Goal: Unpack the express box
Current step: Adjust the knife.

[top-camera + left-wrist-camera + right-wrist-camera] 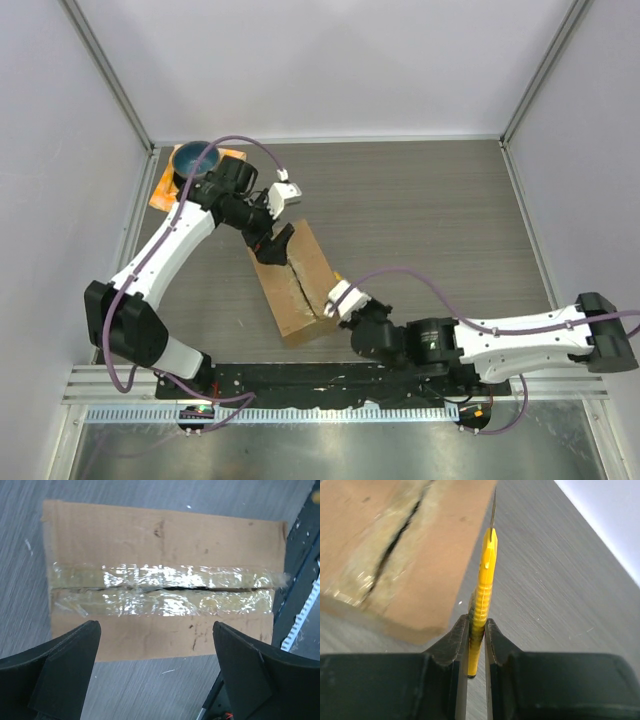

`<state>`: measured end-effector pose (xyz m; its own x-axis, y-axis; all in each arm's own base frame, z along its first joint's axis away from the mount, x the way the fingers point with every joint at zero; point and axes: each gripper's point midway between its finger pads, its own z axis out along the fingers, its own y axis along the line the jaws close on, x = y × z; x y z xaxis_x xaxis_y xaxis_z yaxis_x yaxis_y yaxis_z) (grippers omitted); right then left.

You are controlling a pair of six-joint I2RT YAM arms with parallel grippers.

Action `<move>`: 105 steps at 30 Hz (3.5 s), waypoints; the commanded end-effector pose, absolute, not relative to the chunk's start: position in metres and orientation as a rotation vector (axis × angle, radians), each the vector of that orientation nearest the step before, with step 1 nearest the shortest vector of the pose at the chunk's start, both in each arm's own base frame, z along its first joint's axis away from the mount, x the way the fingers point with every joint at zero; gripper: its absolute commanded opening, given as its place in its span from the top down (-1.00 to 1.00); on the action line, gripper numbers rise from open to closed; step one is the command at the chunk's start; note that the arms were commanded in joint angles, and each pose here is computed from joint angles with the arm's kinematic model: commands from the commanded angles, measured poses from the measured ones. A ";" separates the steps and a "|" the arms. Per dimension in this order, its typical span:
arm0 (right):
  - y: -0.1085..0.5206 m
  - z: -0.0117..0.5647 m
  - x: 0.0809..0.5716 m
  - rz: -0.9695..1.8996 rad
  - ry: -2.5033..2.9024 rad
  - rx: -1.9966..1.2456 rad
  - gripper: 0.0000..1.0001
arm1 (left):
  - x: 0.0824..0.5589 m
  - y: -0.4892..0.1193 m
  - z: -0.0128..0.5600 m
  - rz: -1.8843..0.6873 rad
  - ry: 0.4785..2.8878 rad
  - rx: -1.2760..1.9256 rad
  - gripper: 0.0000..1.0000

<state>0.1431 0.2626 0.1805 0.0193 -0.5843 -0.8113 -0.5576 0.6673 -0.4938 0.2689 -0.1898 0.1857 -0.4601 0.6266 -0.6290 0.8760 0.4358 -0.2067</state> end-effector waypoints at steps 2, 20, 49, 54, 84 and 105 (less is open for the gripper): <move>0.240 0.206 0.181 0.200 1.805 -0.504 0.99 | 0.229 -0.202 0.179 -0.718 2.133 1.564 -0.99; 0.232 0.185 0.229 0.961 2.128 -0.042 0.99 | 0.256 -0.242 0.157 -0.244 1.810 1.753 -0.99; 0.270 0.238 0.136 1.514 1.990 -0.798 0.98 | 0.178 -0.303 0.274 -1.665 1.944 1.631 -1.00; 0.267 0.240 0.134 1.481 2.011 -0.848 0.99 | 0.166 -0.303 0.275 -1.635 1.930 1.686 -0.99; 0.255 0.255 0.153 1.234 2.061 -0.948 0.99 | 0.130 -0.291 0.256 -1.439 2.013 1.901 0.08; 0.245 0.287 0.194 1.046 1.846 -0.675 0.08 | 0.183 -0.294 0.330 -1.840 1.893 1.374 1.00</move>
<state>0.1698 0.2492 0.2523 -0.5300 -0.1488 -0.8348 -0.8006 0.4122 0.4349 0.1966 -0.3212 0.2736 -0.3168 0.5430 -0.7777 0.8375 -0.2247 -0.4981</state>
